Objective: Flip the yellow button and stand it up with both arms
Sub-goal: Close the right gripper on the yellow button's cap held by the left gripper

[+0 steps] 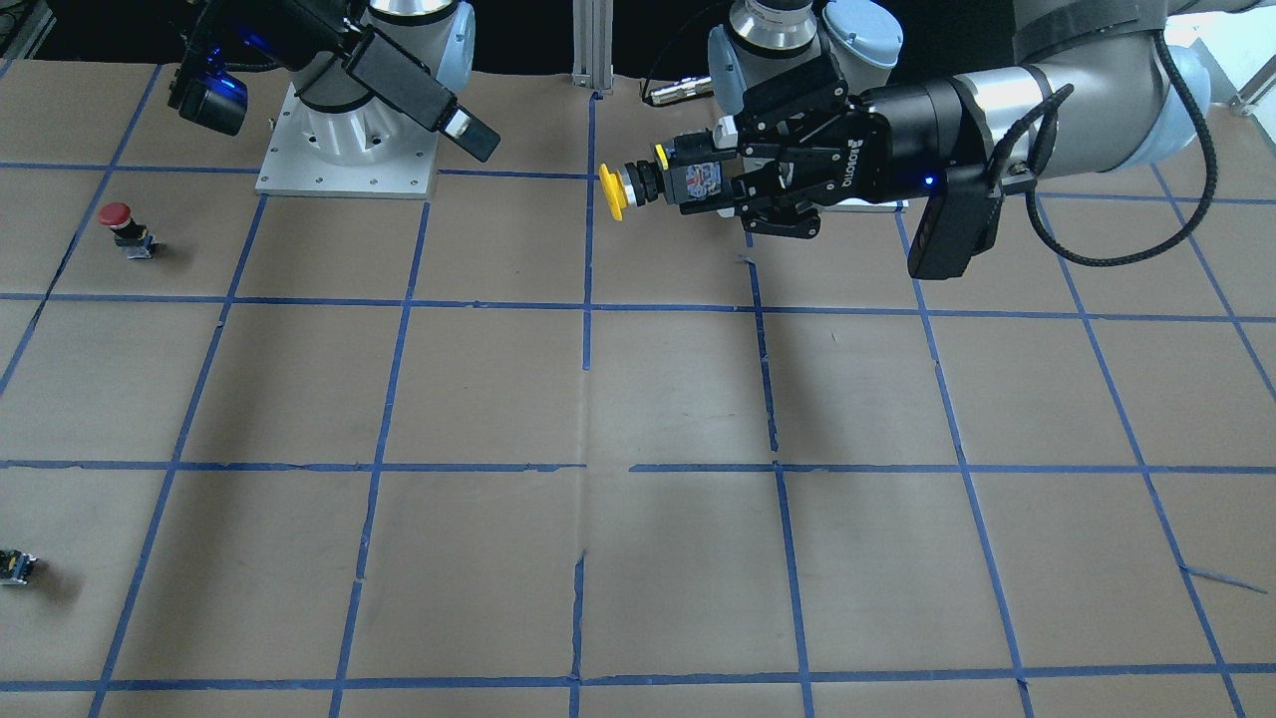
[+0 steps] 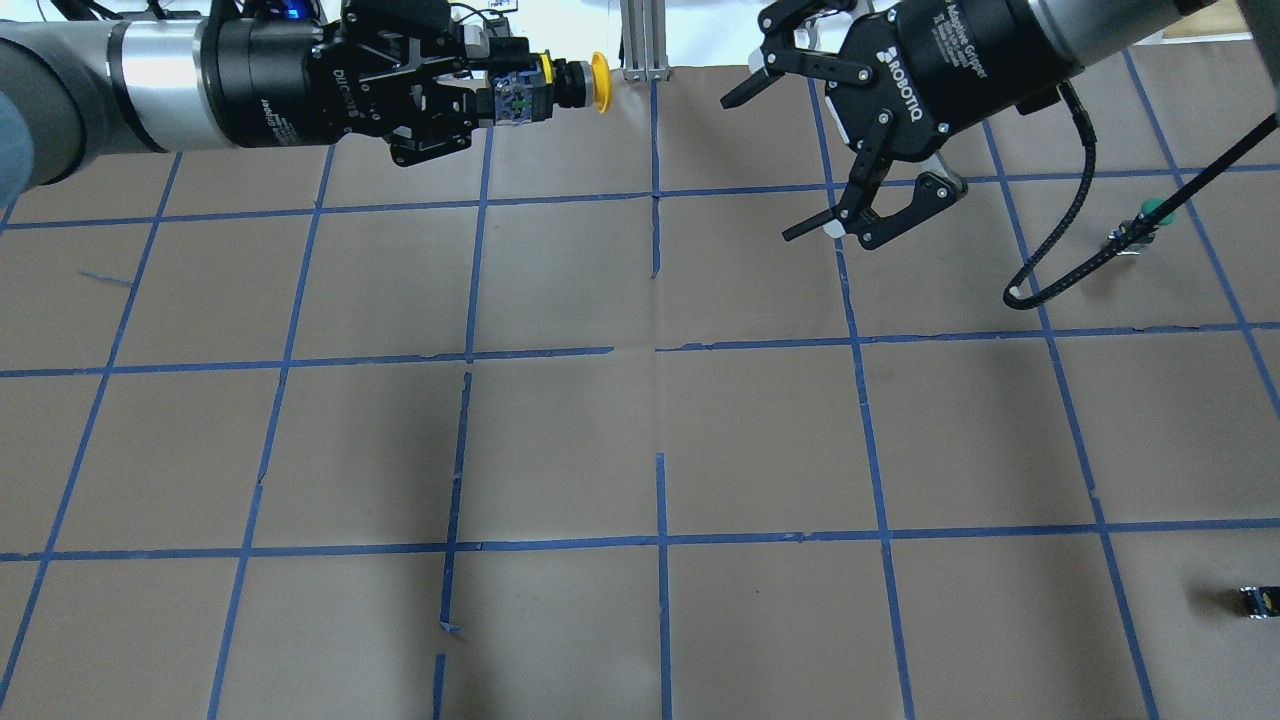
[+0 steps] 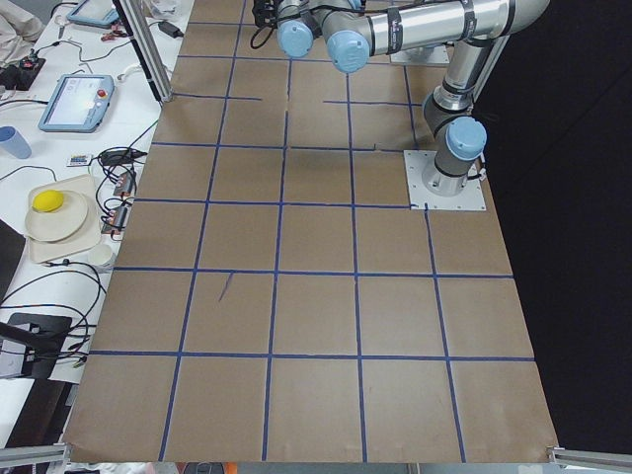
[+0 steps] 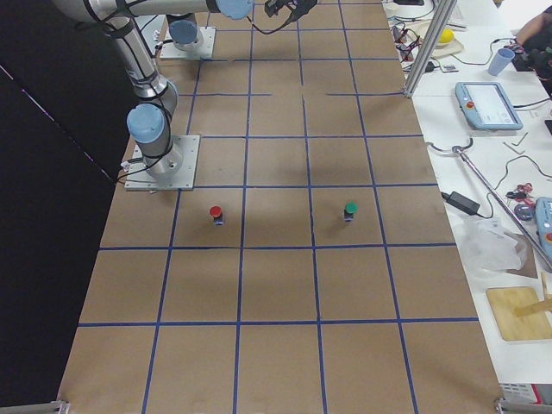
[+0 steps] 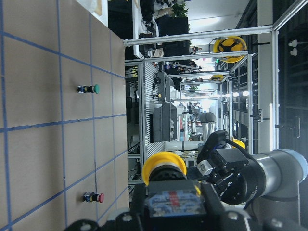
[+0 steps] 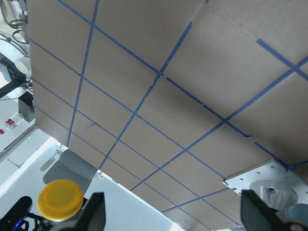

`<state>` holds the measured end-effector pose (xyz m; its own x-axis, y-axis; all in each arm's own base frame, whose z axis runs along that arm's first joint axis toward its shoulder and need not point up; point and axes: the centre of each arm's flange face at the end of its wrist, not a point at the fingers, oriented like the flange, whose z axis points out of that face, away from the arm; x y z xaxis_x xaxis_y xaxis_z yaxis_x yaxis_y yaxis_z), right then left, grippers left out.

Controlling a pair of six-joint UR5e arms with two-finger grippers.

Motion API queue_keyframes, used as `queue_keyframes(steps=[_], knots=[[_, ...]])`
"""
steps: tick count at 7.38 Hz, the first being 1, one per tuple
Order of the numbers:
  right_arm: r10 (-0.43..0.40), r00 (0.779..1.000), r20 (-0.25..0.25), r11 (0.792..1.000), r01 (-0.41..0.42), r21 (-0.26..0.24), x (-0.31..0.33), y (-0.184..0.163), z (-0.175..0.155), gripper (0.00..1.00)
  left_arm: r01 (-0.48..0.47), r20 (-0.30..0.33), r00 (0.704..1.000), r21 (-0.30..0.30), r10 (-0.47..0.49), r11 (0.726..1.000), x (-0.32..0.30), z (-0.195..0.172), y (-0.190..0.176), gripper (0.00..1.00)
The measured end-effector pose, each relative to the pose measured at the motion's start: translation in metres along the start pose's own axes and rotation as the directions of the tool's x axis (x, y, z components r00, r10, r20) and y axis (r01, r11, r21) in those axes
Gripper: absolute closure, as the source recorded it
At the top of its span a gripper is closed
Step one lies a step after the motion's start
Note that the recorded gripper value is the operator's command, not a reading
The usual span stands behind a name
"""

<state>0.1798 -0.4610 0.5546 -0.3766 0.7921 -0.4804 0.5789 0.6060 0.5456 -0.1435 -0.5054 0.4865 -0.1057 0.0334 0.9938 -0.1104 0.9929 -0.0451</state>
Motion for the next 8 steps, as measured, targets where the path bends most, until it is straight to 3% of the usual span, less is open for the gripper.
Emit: queue_keyframes(steps=[2, 4, 6, 8], knots=[[0.007, 0.993, 0.118, 1.0, -0.005, -0.019, -0.024, -0.006, -0.002, 0.0, 0.005, -0.054, 0.999, 0.004, -0.005, 1.0, 0.014, 0.016, 0.009, 0.91], [0.043, 0.978, 0.206, 0.999, -0.036, -0.038, -0.043, -0.011, -0.003, 0.0, 0.004, -0.062, 0.998, 0.003, -0.004, 1.0, 0.016, 0.019, 0.011, 0.91], [0.096, 0.966, 0.24, 0.993, -0.076, -0.091, -0.048, -0.006, -0.003, 0.0, 0.002, -0.064, 0.998, 0.004, -0.002, 1.0, 0.017, 0.019, 0.011, 0.91], [0.116, 0.965, 0.234, 0.989, -0.091, -0.116, -0.048, -0.002, 0.004, 0.01, -0.001, -0.064, 0.998, 0.004, 0.001, 1.0, 0.018, 0.019, 0.011, 0.91]])
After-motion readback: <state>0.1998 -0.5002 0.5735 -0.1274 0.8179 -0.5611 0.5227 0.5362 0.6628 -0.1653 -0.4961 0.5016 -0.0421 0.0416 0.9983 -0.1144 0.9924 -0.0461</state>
